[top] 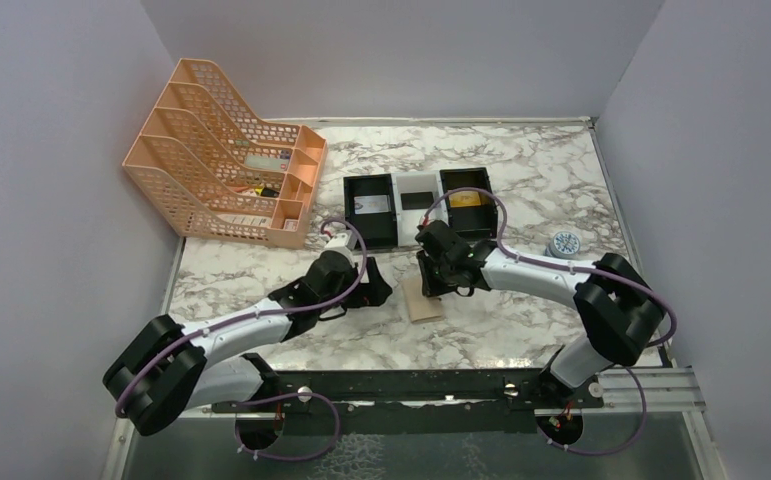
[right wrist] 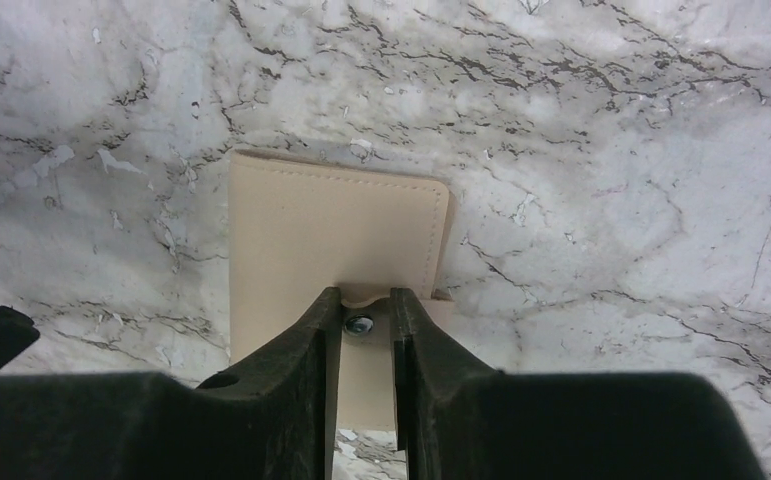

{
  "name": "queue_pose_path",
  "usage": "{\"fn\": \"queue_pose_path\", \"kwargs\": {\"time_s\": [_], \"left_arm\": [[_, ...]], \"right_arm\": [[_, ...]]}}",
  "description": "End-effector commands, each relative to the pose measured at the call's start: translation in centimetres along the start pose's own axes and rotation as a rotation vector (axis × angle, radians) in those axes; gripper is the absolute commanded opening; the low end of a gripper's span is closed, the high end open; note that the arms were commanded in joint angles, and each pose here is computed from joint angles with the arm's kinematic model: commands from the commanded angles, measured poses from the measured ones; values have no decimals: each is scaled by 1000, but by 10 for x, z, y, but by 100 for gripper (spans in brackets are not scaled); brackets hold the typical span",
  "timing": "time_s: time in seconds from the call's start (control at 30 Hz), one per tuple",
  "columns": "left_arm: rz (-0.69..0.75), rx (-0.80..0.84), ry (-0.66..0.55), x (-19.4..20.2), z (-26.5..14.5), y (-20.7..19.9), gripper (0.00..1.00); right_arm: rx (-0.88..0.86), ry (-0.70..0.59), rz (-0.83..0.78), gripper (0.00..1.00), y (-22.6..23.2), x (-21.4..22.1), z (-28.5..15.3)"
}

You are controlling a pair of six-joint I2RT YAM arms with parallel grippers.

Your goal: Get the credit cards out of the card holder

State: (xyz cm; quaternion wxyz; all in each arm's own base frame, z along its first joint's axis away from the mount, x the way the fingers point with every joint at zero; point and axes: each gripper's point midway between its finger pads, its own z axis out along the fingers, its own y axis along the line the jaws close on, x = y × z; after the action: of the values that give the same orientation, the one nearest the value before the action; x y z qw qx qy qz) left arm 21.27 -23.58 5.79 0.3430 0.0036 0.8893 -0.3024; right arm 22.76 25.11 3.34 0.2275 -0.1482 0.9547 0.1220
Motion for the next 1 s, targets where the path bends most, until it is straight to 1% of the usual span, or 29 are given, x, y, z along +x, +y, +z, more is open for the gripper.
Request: {"fn": "queue_pose_path", "kwargs": {"time_s": [0.0,0.1,0.2,0.43,0.57,0.67,0.77,0.9,0.97], "left_arm": [[23,72,-2,-13,5,-24,88],[41,92,33,-8,10,-28,87],[54,106,70,-3,17,-32,86],[57,99,147,10,34,-38,81],[28,69,173,19,42,-35,79],[-17,24,206,33,47,-27,76],[-36,-19,240,45,53,-17,69],[-21,-79,256,51,54,-6,64],[1,-100,258,51,53,-1,59]], "right_arm": [[105,24,6,20,-13,8,9],[72,4,20,18,-9,7,6],[9,-22,34,11,2,3,1],[-96,-45,83,10,20,-1,-5],[-124,-55,112,10,24,0,-7],[-134,-57,124,10,25,1,-9],[-151,-73,131,9,28,-1,-11],[-177,-82,132,9,32,-5,-14],[-186,-86,134,9,34,-5,-16]]}}
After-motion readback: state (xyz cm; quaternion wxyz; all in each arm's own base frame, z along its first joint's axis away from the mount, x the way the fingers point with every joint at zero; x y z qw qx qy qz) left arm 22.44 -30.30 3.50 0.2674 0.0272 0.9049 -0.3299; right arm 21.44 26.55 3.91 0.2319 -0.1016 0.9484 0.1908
